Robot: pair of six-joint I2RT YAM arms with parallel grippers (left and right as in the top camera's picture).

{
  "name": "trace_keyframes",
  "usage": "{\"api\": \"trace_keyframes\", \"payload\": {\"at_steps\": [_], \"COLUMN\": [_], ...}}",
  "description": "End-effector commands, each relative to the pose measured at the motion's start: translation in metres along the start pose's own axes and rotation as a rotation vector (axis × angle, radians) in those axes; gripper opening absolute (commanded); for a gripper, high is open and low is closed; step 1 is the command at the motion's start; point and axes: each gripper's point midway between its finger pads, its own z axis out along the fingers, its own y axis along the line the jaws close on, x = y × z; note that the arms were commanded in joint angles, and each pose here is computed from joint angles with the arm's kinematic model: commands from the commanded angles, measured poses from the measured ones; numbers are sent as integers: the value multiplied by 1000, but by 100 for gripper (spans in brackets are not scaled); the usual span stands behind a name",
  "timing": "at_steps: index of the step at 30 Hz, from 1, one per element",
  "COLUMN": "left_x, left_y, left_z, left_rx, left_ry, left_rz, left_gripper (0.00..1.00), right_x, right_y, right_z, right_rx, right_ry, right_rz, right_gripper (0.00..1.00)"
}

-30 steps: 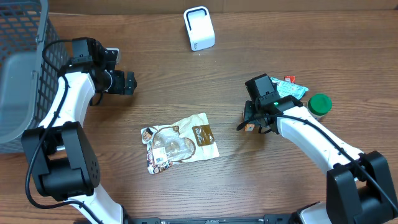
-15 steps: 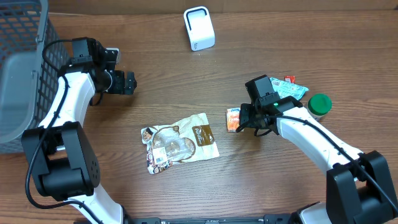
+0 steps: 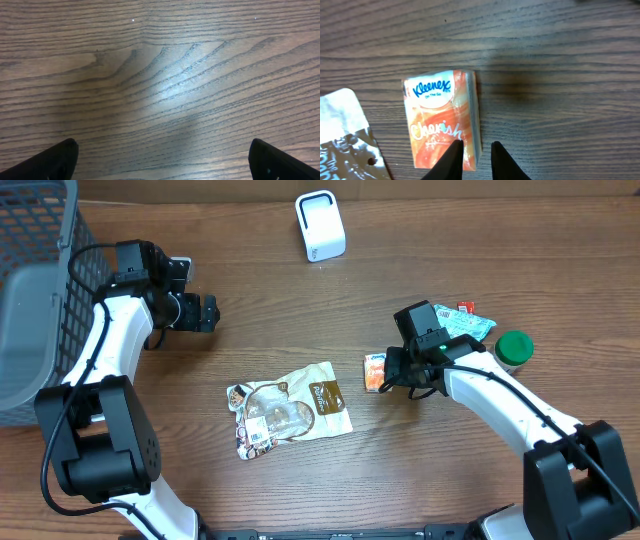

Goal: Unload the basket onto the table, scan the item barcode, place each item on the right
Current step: 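Lower the right gripper and grasp the orange Kleenex tissue pack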

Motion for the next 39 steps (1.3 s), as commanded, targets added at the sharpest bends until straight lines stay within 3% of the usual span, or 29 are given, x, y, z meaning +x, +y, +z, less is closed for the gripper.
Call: {"api": "trace_keyframes", "payload": {"at_steps": [1, 39], "left_x": [-16, -16], "left_y": [-4, -4], "left_z": [-17, -17], "left_rx": [-3, -3], "left_ry": [-54, -54], "left_rz": [24, 24], "left_gripper": [100, 100], "right_x": [5, 21], "right_y": [-2, -4], "right_z": [8, 45], "right_rx": [-3, 3], "right_ry": [23, 114], "right_rz": [-20, -19], "right_gripper": [24, 23]}}
